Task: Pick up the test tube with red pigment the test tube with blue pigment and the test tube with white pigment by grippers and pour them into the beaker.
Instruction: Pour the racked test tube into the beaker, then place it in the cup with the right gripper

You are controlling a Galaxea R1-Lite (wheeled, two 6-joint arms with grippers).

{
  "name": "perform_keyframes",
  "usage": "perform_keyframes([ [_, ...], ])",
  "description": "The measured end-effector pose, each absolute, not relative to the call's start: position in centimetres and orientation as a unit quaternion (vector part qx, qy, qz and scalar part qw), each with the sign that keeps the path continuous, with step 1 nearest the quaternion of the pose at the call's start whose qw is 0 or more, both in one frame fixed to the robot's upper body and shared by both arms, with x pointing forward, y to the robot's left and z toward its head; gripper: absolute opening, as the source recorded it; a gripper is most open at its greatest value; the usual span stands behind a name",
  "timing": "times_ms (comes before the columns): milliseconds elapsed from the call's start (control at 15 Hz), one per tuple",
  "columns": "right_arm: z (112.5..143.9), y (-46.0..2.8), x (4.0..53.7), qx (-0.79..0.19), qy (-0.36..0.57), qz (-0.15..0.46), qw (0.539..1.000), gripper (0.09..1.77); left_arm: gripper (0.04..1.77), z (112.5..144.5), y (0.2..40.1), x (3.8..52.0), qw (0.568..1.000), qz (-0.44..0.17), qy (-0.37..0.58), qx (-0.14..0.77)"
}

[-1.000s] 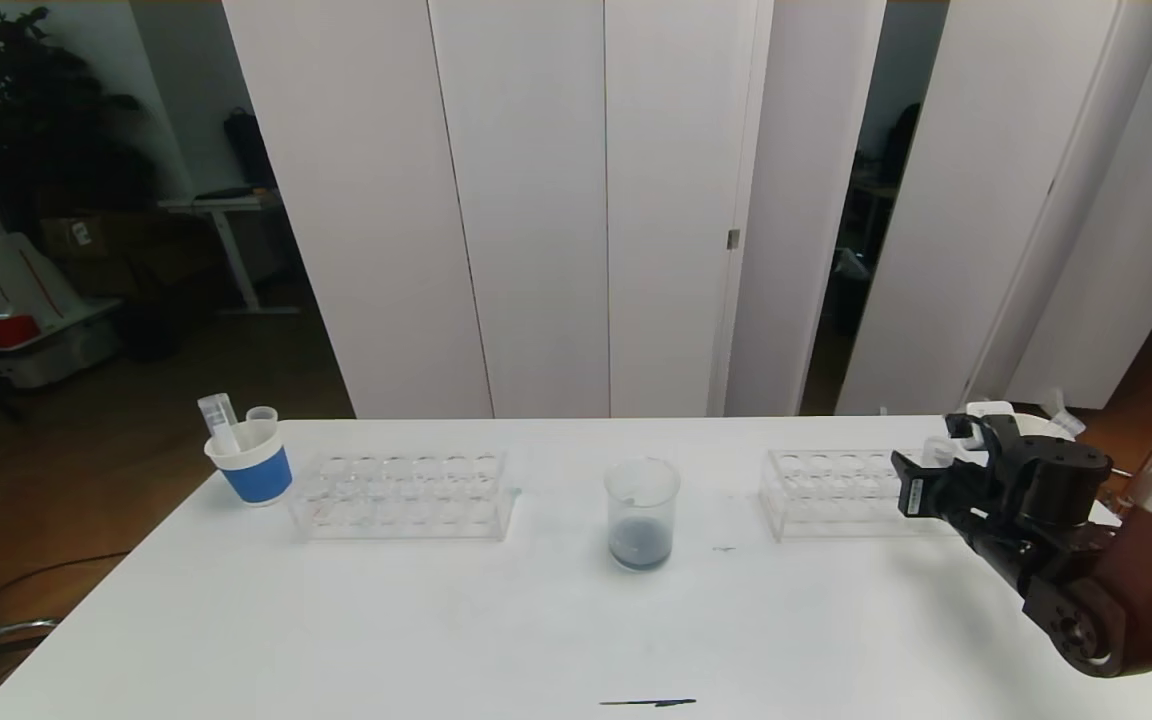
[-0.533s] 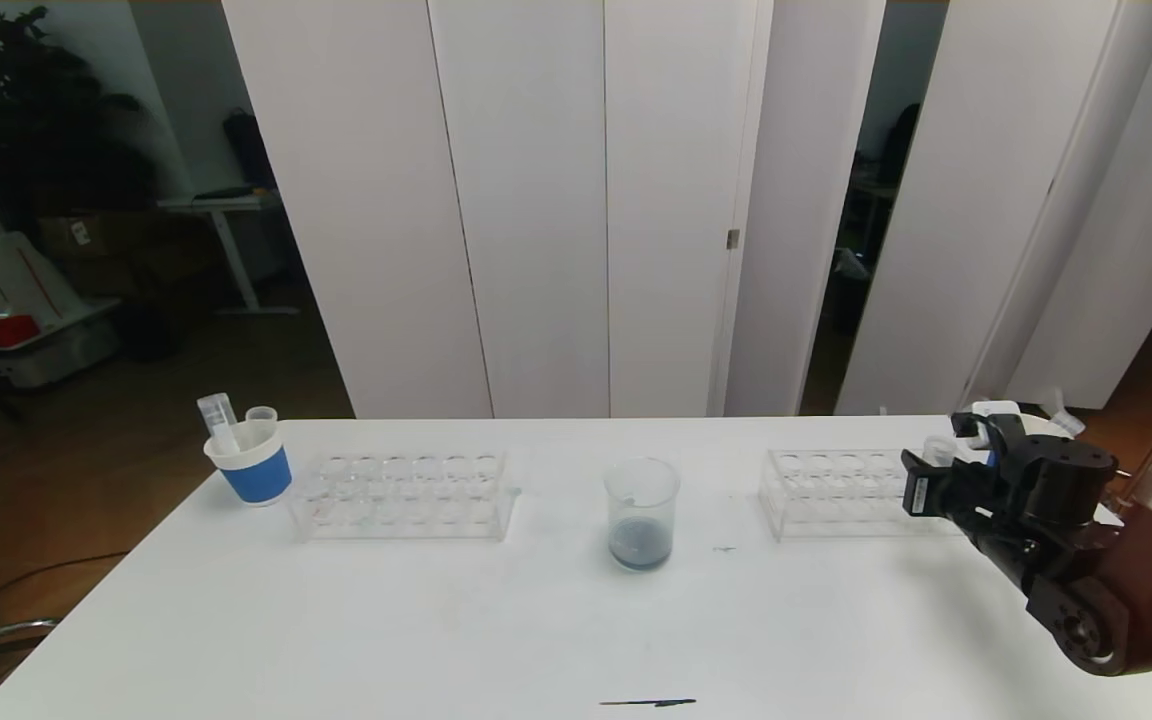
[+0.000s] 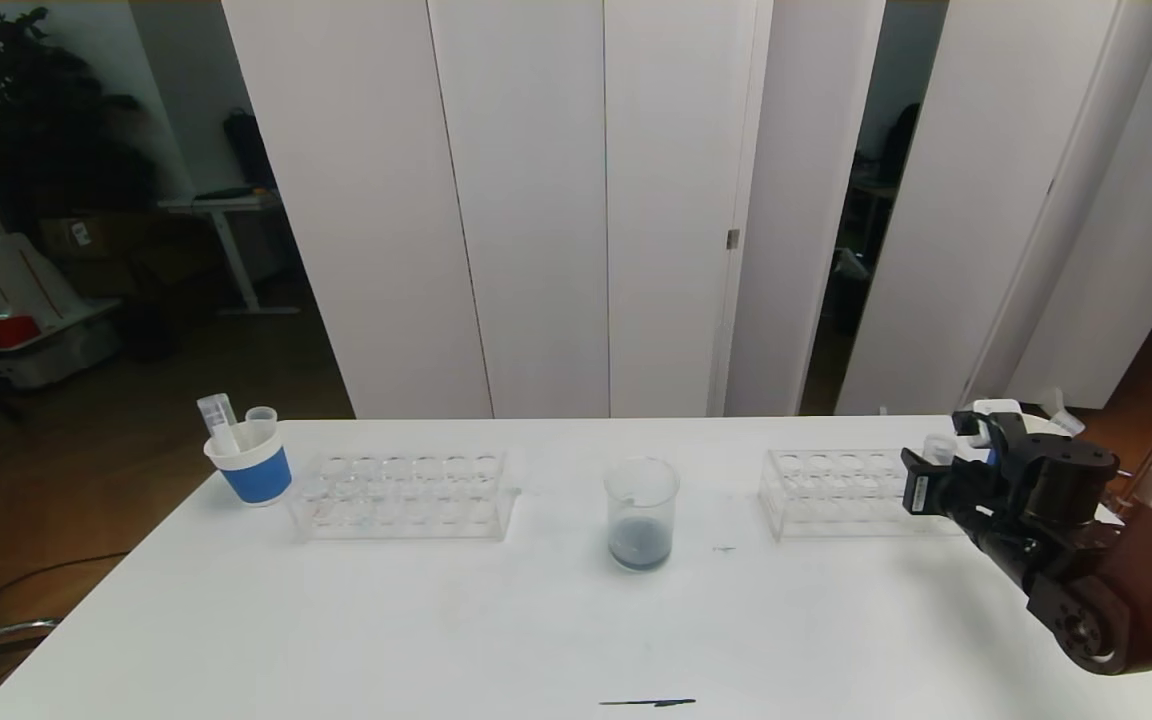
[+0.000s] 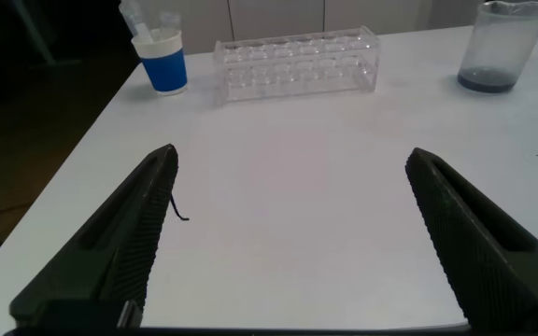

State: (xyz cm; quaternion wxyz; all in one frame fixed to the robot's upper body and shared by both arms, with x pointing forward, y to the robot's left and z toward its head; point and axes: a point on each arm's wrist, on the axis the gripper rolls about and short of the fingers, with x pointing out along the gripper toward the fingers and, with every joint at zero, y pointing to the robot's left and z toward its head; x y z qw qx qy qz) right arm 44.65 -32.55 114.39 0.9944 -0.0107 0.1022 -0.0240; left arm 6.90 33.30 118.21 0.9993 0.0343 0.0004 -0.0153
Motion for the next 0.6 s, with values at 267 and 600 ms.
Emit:
perform_keyframes([
  [267,115.1,-32.6,44.6,-0.008,0.088,-0.024,0.996,0.59,1.74,118.2,33.3,6.9,0.999,-0.015,0.0,0.034],
  [600,117.3,-32.4,44.3,0.007,0.059,-0.02,0.998,0.59,1.74,118.2,33.3,6.9,0.999,-0.015,0.0,0.034],
])
